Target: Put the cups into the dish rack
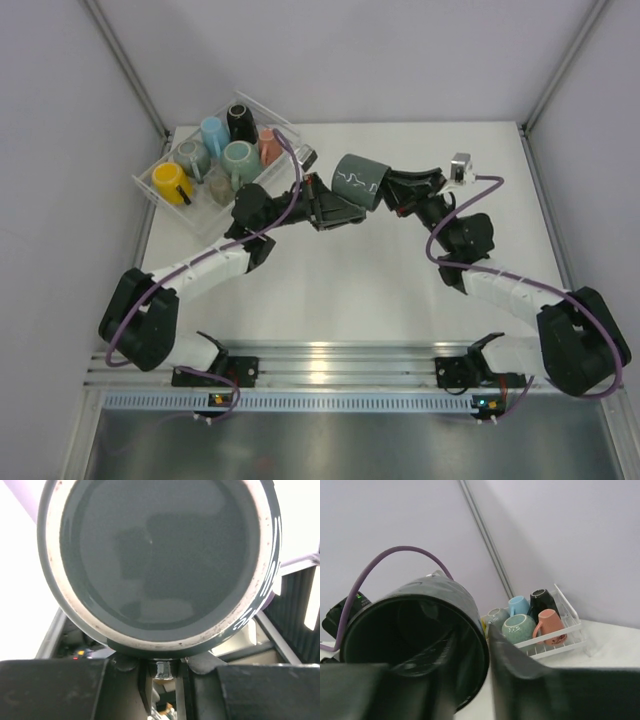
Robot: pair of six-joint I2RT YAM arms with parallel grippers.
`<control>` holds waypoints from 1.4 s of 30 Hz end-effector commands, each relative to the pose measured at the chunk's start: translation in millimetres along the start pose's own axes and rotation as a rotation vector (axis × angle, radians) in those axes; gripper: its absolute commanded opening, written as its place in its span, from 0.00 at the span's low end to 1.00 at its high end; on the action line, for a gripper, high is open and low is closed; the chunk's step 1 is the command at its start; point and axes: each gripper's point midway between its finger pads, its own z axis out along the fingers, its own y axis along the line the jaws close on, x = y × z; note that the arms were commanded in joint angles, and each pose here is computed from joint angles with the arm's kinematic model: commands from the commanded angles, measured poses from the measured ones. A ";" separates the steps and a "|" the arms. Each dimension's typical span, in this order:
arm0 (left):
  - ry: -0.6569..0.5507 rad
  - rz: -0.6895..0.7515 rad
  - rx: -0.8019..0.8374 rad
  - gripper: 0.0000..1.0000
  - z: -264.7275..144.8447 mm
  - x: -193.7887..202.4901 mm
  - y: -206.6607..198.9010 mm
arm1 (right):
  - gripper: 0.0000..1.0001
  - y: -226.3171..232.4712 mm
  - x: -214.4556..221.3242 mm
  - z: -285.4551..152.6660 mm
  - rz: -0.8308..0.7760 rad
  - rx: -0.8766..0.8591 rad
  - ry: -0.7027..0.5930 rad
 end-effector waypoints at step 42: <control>-0.691 0.408 -1.745 0.00 -338.2 -186.3 99.1 | 0.99 3.8 -20.9 -58.7 -0.158 0.160 0.073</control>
